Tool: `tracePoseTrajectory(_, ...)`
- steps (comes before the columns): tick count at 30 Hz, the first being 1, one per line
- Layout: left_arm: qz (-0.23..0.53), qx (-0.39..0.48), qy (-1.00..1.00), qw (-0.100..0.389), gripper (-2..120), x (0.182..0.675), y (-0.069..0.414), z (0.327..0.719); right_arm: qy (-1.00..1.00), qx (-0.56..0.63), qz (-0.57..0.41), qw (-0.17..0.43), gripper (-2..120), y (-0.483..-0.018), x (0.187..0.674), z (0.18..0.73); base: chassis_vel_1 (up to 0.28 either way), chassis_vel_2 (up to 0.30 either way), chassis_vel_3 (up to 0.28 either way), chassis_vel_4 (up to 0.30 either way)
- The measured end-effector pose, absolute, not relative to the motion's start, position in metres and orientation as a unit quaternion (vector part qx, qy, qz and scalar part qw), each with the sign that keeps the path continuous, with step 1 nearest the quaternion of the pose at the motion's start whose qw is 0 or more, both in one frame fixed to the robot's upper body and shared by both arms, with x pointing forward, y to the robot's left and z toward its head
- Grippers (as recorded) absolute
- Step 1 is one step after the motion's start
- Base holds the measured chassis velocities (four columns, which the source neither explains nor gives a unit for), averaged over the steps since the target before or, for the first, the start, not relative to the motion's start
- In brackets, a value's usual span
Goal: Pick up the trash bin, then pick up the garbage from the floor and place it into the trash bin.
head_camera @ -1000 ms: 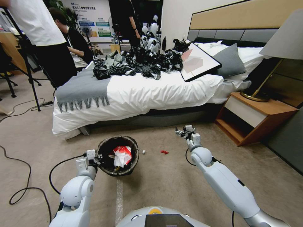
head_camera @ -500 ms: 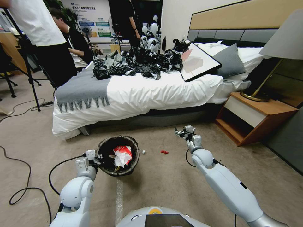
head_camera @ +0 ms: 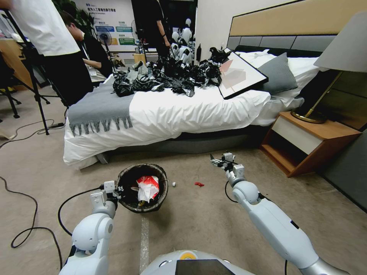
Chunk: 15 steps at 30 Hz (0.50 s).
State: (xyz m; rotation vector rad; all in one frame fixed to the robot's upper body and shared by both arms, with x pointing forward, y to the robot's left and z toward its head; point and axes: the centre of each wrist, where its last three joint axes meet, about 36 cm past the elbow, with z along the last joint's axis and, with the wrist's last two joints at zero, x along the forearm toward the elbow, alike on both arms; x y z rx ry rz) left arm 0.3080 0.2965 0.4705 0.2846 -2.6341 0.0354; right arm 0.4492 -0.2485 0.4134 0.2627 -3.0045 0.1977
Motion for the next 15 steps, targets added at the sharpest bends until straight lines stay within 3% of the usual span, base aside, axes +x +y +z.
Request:
tracePoseTrajectory(7,0.010,0.104,-0.964,0.246,0,0.3084,0.2983,0.4696,-0.992,0.087,0.065,0.063,100,-0.2467,0.4499,0.4099,-0.004,0.004,0.005,-0.009)
tracePoseTrajectory(15,0.013,0.103,-0.964,0.246,0,0.3091,0.2975,0.4692,-0.991,0.088,0.068,0.068,100,-0.2487,0.4504,0.4064,-0.068,0.075,0.068,-0.058)
